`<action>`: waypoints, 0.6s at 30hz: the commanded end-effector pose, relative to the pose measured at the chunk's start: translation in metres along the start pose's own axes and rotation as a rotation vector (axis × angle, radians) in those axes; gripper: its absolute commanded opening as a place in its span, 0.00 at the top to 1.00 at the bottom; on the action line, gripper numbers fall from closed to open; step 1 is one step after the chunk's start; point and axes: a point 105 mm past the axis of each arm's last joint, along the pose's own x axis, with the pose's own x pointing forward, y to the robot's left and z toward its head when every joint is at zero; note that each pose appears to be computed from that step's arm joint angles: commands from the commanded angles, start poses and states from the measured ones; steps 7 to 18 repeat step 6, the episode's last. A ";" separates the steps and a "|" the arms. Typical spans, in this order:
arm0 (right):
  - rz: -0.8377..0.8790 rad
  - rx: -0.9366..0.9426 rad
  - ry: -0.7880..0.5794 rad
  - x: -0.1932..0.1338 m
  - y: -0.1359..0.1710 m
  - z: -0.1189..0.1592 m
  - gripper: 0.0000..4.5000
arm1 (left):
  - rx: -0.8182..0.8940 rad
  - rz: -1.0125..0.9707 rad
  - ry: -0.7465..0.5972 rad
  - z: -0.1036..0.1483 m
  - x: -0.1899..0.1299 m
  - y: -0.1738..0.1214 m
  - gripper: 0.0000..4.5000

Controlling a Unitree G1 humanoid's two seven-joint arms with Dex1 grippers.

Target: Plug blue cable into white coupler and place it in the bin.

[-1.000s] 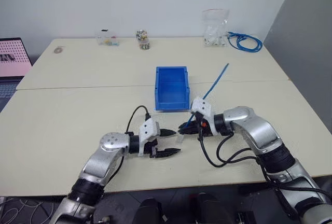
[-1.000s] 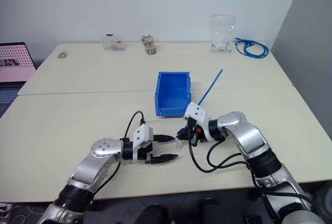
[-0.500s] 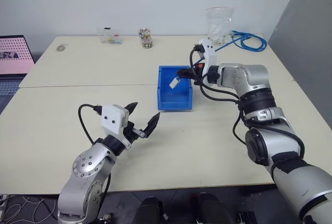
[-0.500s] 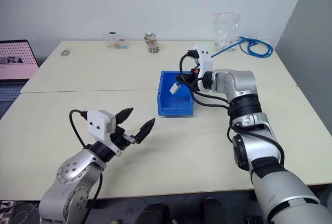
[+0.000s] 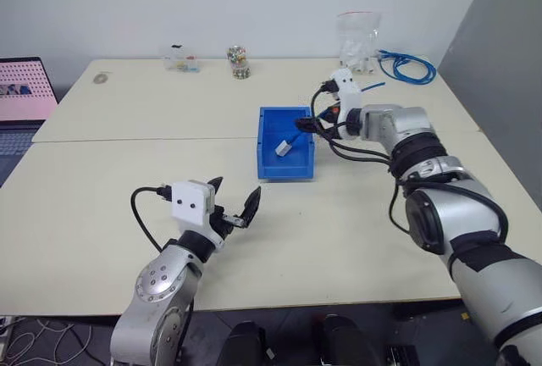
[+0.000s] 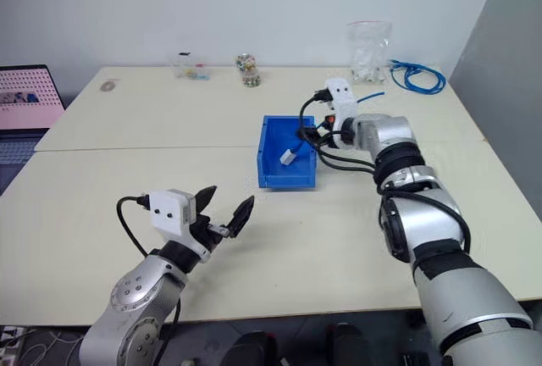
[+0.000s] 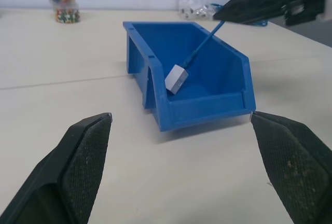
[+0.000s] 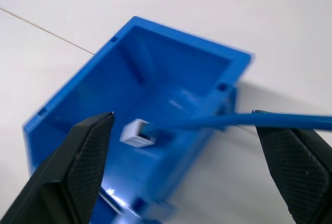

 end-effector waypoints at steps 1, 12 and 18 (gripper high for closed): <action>0.079 -0.064 -0.012 -0.027 0.005 -0.003 0.03 | -0.048 0.038 -0.013 0.005 0.003 0.006 0.00; 0.070 -0.193 -0.065 -0.058 0.034 -0.040 0.03 | -0.030 0.096 -0.003 0.005 0.003 0.018 0.00; 0.070 -0.193 -0.065 -0.058 0.034 -0.040 0.03 | -0.030 0.096 -0.003 0.005 0.003 0.018 0.00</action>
